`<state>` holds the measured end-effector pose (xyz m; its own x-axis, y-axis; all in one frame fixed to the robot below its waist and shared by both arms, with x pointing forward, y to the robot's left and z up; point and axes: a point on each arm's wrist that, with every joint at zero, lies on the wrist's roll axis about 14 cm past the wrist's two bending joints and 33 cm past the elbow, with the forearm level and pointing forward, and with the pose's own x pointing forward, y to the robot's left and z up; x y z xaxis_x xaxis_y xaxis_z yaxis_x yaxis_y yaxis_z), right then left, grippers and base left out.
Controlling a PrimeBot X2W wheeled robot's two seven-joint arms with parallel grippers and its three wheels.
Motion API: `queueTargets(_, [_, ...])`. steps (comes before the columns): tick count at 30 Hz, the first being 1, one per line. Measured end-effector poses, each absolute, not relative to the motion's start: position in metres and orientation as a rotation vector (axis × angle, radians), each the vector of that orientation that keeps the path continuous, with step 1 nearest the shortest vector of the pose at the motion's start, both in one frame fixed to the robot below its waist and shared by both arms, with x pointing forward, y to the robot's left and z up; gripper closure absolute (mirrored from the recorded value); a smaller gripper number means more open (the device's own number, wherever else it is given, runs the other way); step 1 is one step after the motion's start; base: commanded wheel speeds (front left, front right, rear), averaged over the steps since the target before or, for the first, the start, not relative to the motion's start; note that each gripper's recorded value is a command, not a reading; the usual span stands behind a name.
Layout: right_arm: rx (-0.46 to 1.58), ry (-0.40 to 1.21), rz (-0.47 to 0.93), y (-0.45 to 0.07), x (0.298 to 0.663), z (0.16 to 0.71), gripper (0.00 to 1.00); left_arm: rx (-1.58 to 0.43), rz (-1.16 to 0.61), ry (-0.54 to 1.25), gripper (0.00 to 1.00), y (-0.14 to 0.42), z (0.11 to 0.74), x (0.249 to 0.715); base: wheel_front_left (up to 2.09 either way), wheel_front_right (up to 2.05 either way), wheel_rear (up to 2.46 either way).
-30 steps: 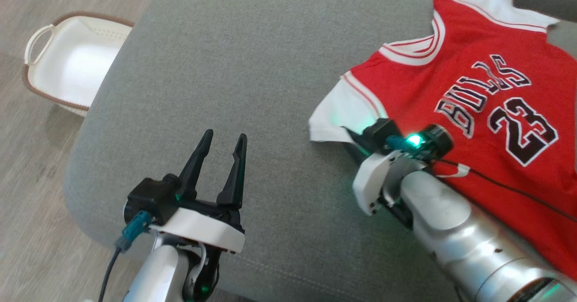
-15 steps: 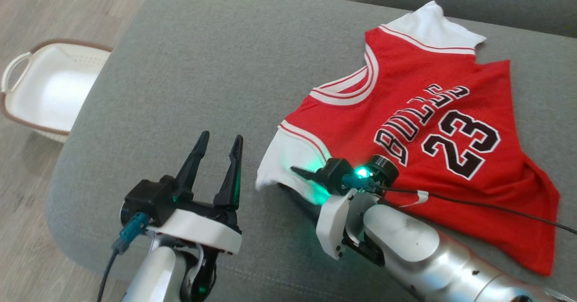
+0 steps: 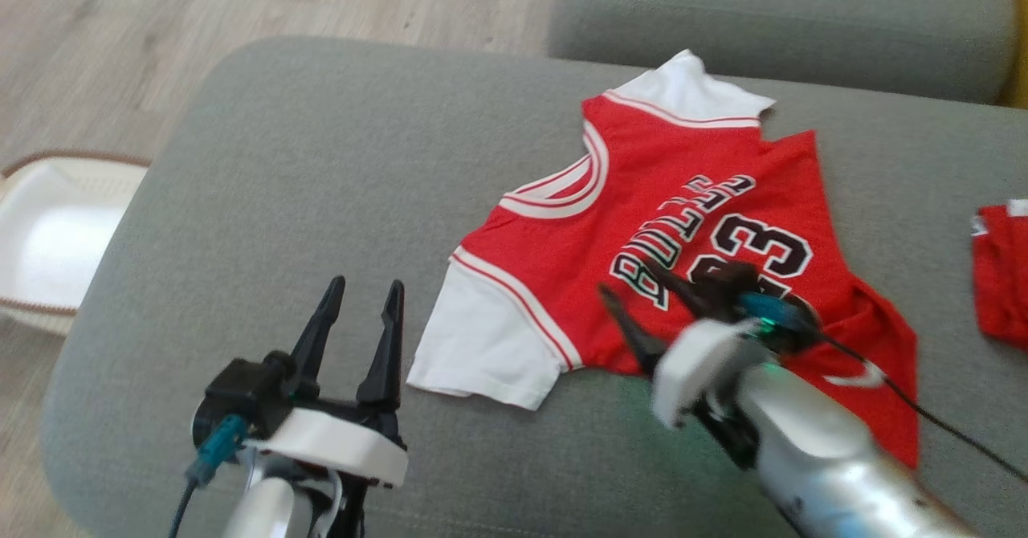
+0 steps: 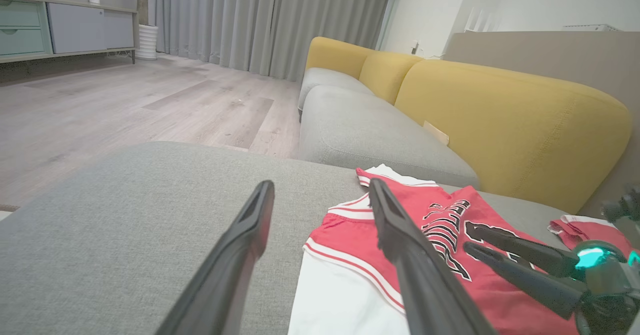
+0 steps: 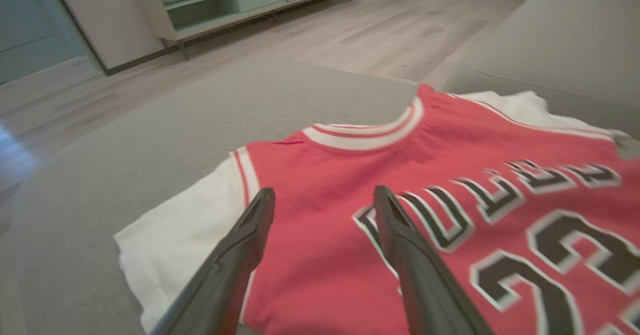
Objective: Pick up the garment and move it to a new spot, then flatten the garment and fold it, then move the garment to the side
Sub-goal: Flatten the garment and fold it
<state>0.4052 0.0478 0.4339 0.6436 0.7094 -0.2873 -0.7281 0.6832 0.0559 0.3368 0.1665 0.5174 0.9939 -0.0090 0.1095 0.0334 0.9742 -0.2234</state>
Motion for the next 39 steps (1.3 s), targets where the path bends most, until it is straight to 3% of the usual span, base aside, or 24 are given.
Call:
queueTargets(7, [0.066, 0.243, 0.508, -0.047, 0.41, 0.439, 0.0, -0.234, -0.054, -0.109, 0.0, 0.156, 0.517, 0.333, 0.0, 0.0, 0.0])
queueTargets(12, [0.128, 0.226, 0.329, -0.095, 0.38, 0.428, 0.0, -0.225, -0.093, -0.103, 0.0, 0.145, 0.516, 0.334, 0.0, 0.0, 0.0])
queueTargets(16, [0.147, 0.234, 0.267, -0.108, 0.358, 0.42, 0.0, -0.223, -0.101, -0.1, 0.0, 0.143, 0.515, 0.337, 0.0, 0.0, 0.0])
queueTargets(30, [0.159, 0.15, 0.22, -0.121, 0.359, 0.451, 0.0, -0.201, -0.129, -0.026, 0.0, 0.131, 0.493, 0.342, 0.0, 0.0, 0.0])
queueTargets(39, [0.172, 0.186, 0.211, -0.123, 0.35, 0.441, 0.0, -0.112, -0.084, 0.234, 0.0, 0.137, 0.415, 0.326, 0.0, 0.0, 0.0])
